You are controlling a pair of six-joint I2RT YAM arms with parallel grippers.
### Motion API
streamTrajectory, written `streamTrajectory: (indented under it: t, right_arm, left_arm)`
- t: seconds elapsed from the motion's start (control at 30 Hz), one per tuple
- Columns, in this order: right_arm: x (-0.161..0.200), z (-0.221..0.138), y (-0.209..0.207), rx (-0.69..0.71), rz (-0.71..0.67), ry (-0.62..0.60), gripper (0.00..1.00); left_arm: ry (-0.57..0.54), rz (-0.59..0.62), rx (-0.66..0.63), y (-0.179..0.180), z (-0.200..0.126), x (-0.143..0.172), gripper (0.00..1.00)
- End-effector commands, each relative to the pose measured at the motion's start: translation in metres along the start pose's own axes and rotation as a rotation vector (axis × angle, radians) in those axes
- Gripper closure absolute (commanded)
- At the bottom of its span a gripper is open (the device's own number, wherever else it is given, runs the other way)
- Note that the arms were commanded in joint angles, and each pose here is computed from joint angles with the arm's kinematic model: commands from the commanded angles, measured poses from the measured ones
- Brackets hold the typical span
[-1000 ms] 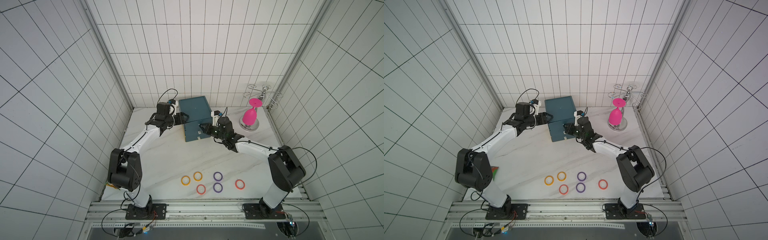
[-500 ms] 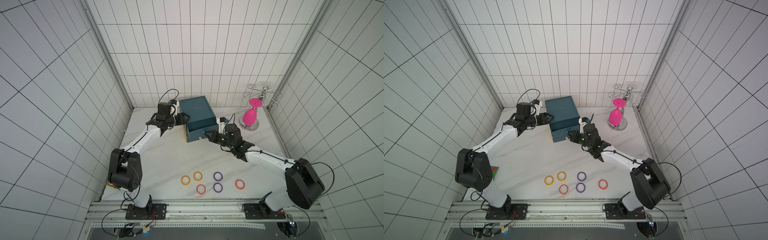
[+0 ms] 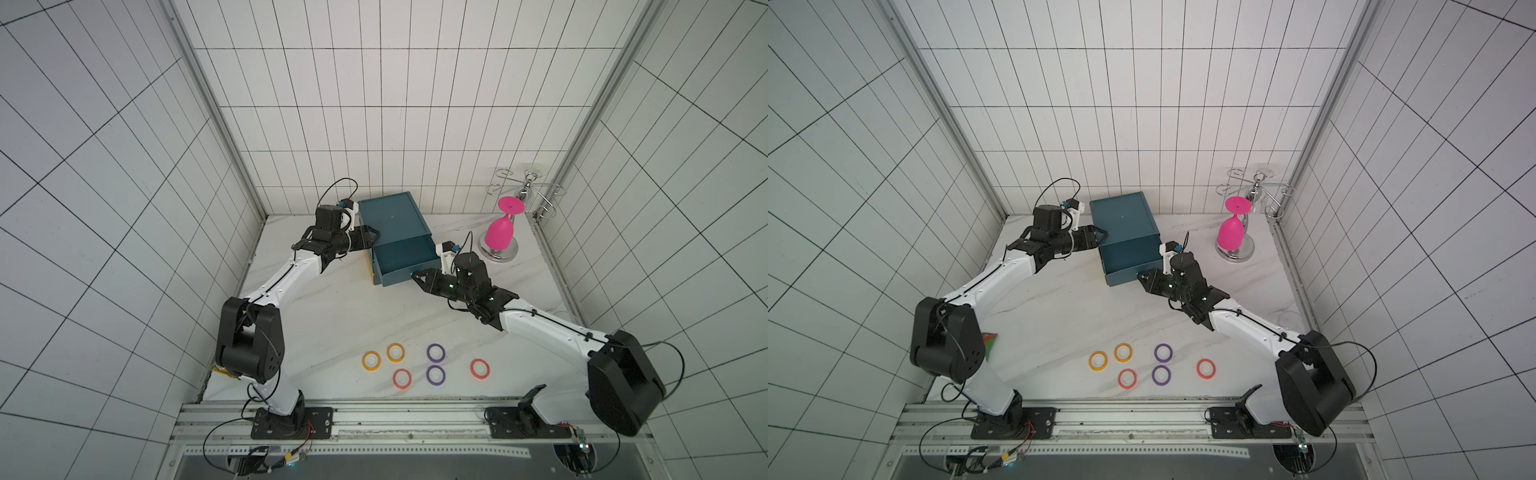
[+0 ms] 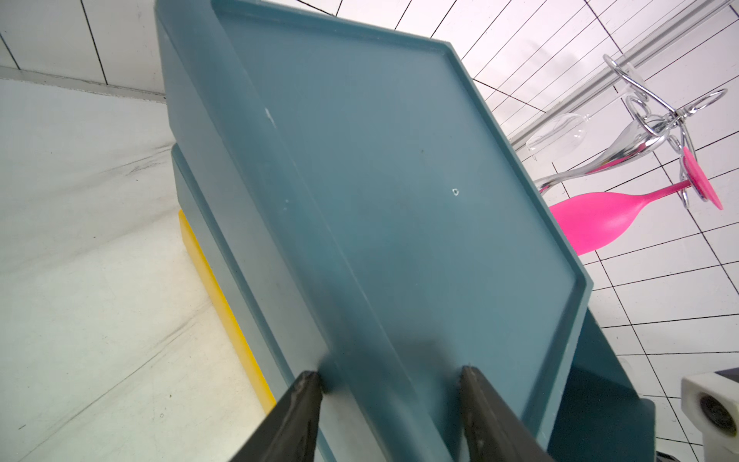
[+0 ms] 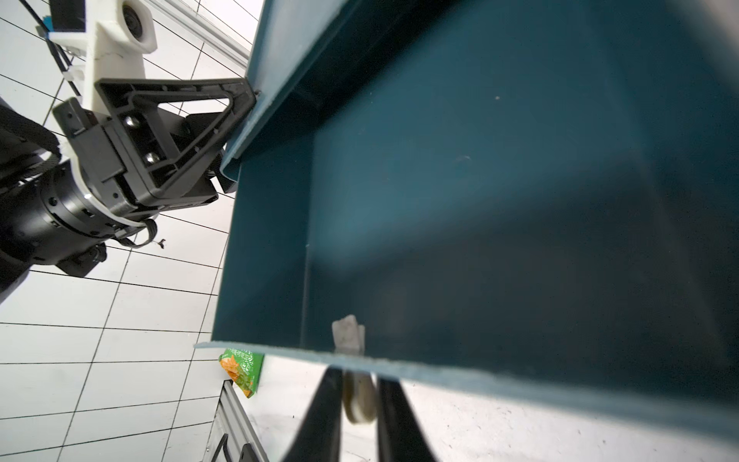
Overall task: Place the transparent tape into the drawer according to color
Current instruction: Open the drawer in the storage box.
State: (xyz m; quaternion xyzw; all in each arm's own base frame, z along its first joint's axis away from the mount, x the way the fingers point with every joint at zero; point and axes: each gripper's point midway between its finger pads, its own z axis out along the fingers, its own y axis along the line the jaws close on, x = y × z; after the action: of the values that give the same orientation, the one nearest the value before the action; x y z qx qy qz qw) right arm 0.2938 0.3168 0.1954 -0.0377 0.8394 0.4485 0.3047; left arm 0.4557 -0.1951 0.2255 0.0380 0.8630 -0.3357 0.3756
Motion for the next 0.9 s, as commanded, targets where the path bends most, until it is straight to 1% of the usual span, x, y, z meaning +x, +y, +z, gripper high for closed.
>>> streamTrajectory:
  t: [0.0,0.07,0.17,0.3,0.37,0.5,0.63,0.7,0.73,0.87]
  right_arm:
    - [0.018,-0.001,-0.009,0.028,-0.018,0.073,0.45]
    - [0.021,-0.007,-0.01,0.043,-0.034,0.082,0.33]
    - [0.027,-0.023,-0.016,0.094,-0.075,0.101,0.25]
    - [0.042,-0.048,-0.032,0.191,-0.131,0.168,0.18]
    - [0.053,-0.063,-0.044,0.257,-0.157,0.218,0.16]
    - [0.075,-0.091,-0.073,0.418,-0.185,0.332,0.15]
    - [0.095,-0.119,-0.101,0.577,-0.17,0.437,0.16]
    - [0.105,-0.129,-0.11,0.628,-0.153,0.477,0.16]
    - [0.11,-0.134,-0.115,0.652,-0.141,0.498,0.17]
    - [0.129,-0.145,-0.129,0.702,-0.098,0.542,0.2]
  left_arm:
    - [0.085,-0.028,-0.082,0.021,0.002,0.027,0.41]
    - [0.081,-0.029,-0.079,0.02,0.0,0.026,0.39]
    - [0.068,-0.032,-0.07,0.016,-0.005,0.022,0.38]
    - [0.04,-0.037,-0.051,0.009,-0.013,0.016,0.31]
    - [0.022,-0.044,-0.035,0.005,-0.02,0.012,0.26]
    - [-0.008,-0.049,-0.014,-0.002,-0.033,0.008,0.17]
    - [-0.028,-0.052,-0.008,-0.007,-0.05,0.01,0.08]
    - [-0.035,-0.056,-0.013,-0.007,-0.059,0.013,0.04]
    - [-0.038,-0.059,-0.021,-0.006,-0.064,0.015,0.02]
    - [-0.055,-0.064,-0.057,0.001,-0.084,0.025,0.02]
